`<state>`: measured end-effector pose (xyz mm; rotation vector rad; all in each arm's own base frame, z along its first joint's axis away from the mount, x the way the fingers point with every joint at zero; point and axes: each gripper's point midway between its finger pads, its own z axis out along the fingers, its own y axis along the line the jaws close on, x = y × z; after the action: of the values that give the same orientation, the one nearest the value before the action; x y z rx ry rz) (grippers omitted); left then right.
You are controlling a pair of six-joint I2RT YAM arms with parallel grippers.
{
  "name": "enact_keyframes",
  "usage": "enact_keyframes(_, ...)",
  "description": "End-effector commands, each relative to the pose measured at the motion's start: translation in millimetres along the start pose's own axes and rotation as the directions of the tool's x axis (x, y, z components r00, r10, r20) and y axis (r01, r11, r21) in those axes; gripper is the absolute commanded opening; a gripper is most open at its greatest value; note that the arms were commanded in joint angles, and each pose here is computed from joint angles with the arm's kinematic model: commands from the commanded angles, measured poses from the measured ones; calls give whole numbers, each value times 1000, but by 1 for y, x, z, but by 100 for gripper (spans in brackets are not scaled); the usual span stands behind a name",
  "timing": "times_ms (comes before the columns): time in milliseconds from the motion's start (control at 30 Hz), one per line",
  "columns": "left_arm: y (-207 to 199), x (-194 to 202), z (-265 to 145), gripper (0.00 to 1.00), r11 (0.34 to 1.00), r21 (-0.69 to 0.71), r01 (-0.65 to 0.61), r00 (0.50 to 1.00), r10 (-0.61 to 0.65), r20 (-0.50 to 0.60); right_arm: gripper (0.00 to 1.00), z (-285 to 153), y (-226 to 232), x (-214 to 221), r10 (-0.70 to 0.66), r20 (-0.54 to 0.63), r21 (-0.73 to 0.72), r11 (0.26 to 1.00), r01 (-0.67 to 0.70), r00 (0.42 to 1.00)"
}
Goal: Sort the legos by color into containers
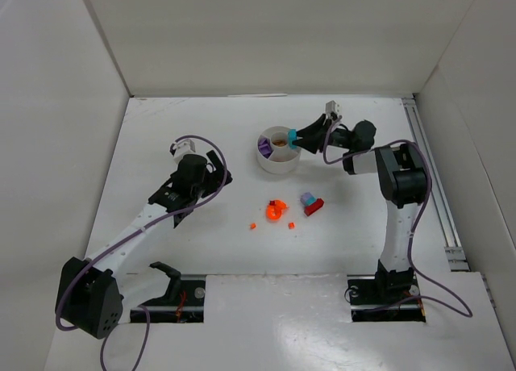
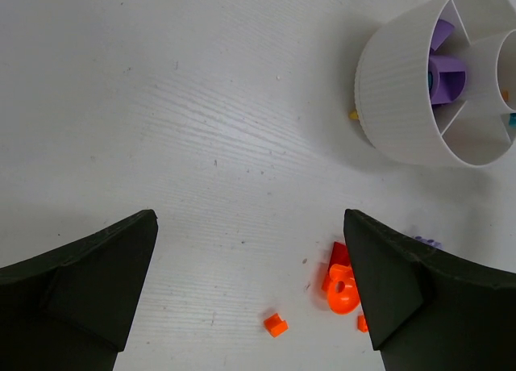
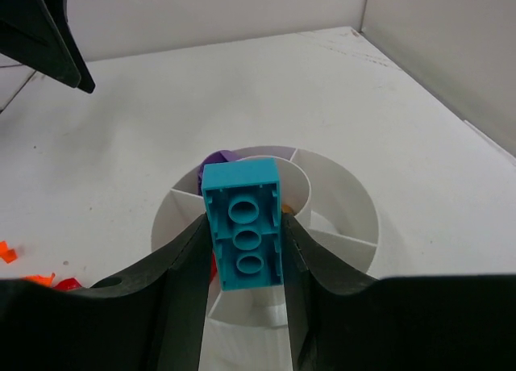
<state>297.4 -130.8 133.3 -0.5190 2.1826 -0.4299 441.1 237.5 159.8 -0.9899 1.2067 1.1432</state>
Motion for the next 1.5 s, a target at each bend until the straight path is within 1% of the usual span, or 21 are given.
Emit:
enact_keyframes(0,-11,-15,-5,100,999,46,3,999,-5,50,23,-10,15,-24,-314,95,-53,946,320,945)
enact_keyframes(233,-12,-14,-6,100,999,52,-7,999,4,44,24,-14,14,-24,-316,88,-54,945,322,945)
enact_keyframes(333,-12,-14,-6,100,999,52,-7,999,4,44,28,-14,13,-20,-308,85,-54,948,313,948)
enact_keyframes(367,-12,-14,-6,100,999,52,-7,999,4,44,33,-14,13,-20,-308,85,-54,948,313,948)
enact_keyframes(433,-13,-13,-6,100,998,58,-7,999,5,37,37,-14,14,-24,-318,88,-55,945,323,944)
enact_keyframes(567,-13,-13,-6,100,998,58,-7,999,5,37,50,-10,19,-34,-337,99,-63,937,344,936)
enact_keyframes(600,-14,-12,-6,100,998,65,-7,1000,5,31,58,-9,20,-40,-349,103,-64,932,357,931)
enact_keyframes(700,-16,-13,-6,100,997,71,-6,999,3,37,69,-9,21,-45,-360,107,-64,928,368,927)
enact_keyframes(833,-18,-14,-9,100,996,84,-4,999,1,37,77,-10,26,-54,-367,109,-64,925,375,924)
enact_keyframes(933,-19,-13,-9,100,996,90,-13,999,11,31,80,-6,34,-65,-386,120,-72,916,396,915)
enact_keyframes(1033,-20,-15,-11,100,995,97,-12,999,8,38,80,-4,42,-74,-381,126,-72,917,391,916)
enact_keyframes(1100,-21,-16,-13,100,995,103,-11,999,6,44,80,-4,44,-85,-410,130,-59,906,420,903)
enact_keyframes(1167,-21,-16,-13,100,995,103,-11,999,6,44,80,-1,43,-84,-373,106,-51,924,380,922)
enact_keyframes(1200,-21,-16,-13,100,995,103,-11,999,6,44,80,3,44,-93,-431,105,-28,900,436,896)
enact_keyframes(1233,-22,-15,-13,100,994,109,-11,999,7,38,80,2,39,-91,-433,80,-4,900,435,898)
enact_keyframes(1267,-22,-15,-13,100,994,110,-11,999,7,38,80,10,39,-65,-292,-6,-8,956,292,956)
enact_keyframes(1300,-23,-17,-15,100,993,116,-9,999,4,44,80,15,31,-85,-483,-52,5,875,484,874)
enact_keyframes(1333,-22,-15,-15,100,994,110,-11,999,7,38,80,17,23,-79,-488,-155,32,867,498,859)
enact_keyframes(1367,-22,-15,-15,100,994,110,-11,999,7,38,80,10,-4,-75,-481,-339,157,819,552,809)
enact_keyframes(1400,-23,-17,-18,100,993,117,-9,999,4,45,80,19,11,-59,-472,-442,101,819,565,763)
enact_keyframes(1467,-21,-16,-18,100,993,117,-9,999,4,45,78,20,14,-79,-487,-469,146,780,609,736)
